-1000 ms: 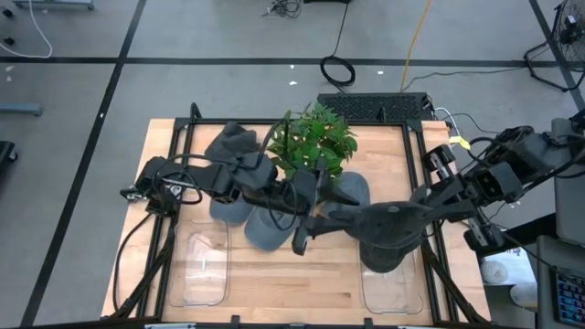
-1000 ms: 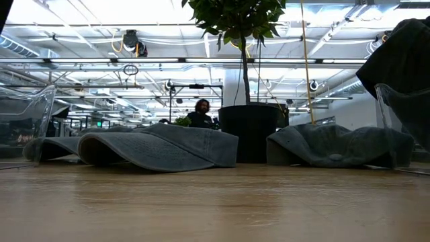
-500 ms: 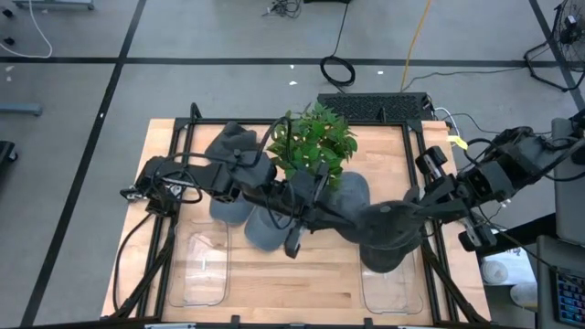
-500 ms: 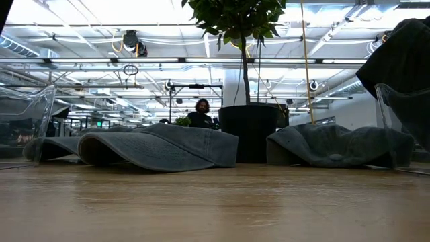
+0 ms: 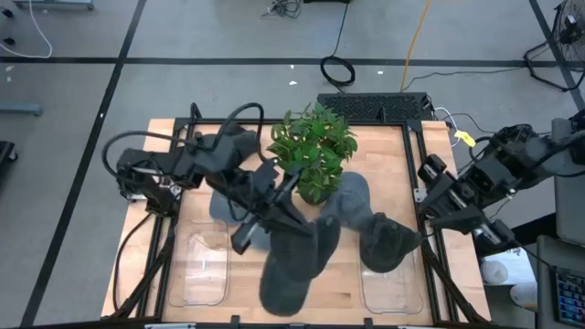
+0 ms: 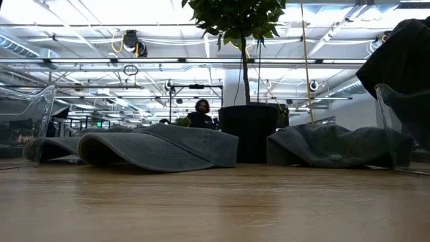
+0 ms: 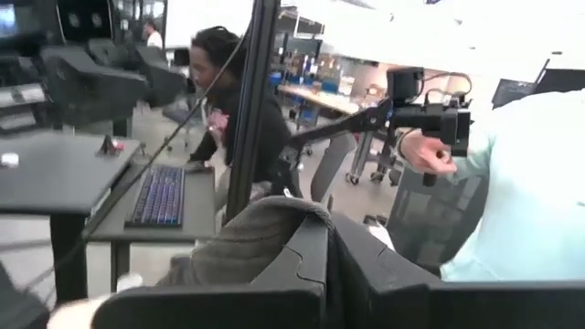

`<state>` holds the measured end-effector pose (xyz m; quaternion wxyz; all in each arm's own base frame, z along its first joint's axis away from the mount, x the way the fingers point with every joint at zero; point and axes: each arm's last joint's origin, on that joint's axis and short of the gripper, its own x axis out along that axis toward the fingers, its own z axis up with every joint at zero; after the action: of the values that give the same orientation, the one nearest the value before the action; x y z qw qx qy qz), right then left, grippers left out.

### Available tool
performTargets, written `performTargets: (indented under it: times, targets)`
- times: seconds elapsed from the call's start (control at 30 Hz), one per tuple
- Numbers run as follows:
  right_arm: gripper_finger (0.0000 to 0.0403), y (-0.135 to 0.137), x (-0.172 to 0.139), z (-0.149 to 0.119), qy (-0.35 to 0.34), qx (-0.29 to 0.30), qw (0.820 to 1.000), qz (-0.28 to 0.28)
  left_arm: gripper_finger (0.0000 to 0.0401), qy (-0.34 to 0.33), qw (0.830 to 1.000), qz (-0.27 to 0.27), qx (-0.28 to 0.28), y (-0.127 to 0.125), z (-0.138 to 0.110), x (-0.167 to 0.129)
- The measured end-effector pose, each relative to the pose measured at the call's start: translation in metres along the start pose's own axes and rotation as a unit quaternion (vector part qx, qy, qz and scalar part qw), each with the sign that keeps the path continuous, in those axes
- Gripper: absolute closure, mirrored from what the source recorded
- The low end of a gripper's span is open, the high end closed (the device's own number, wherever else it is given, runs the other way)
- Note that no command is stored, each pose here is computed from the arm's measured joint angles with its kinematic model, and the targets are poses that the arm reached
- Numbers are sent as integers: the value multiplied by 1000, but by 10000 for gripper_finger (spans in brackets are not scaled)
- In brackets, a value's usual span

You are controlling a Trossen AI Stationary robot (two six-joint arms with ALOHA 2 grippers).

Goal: Pick & Place hat
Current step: Put the right black cap into the right transparent bin

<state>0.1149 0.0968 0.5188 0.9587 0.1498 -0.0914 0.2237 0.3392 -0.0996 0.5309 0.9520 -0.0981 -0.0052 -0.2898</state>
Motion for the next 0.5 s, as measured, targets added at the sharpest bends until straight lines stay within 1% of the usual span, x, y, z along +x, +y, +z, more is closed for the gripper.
performTargets:
  times: [0.1, 0.23, 0.37, 0.5]
  targets:
    - [213, -2, 1, -2, 5, -21, 999, -41, 400, 7, 1000, 2, -20, -2, 1, -4]
    - [176, -5, 7, -9, 17, -57, 992, -109, 400, 19, 999, -3, -46, -3, 0, -7]
    - [157, -8, 16, -16, 29, -46, 990, -132, 400, 25, 998, -6, -52, -3, -1, -7]
    - [152, -15, 28, -21, 34, -39, 987, -152, 400, 33, 998, -14, -60, -3, -2, -7]
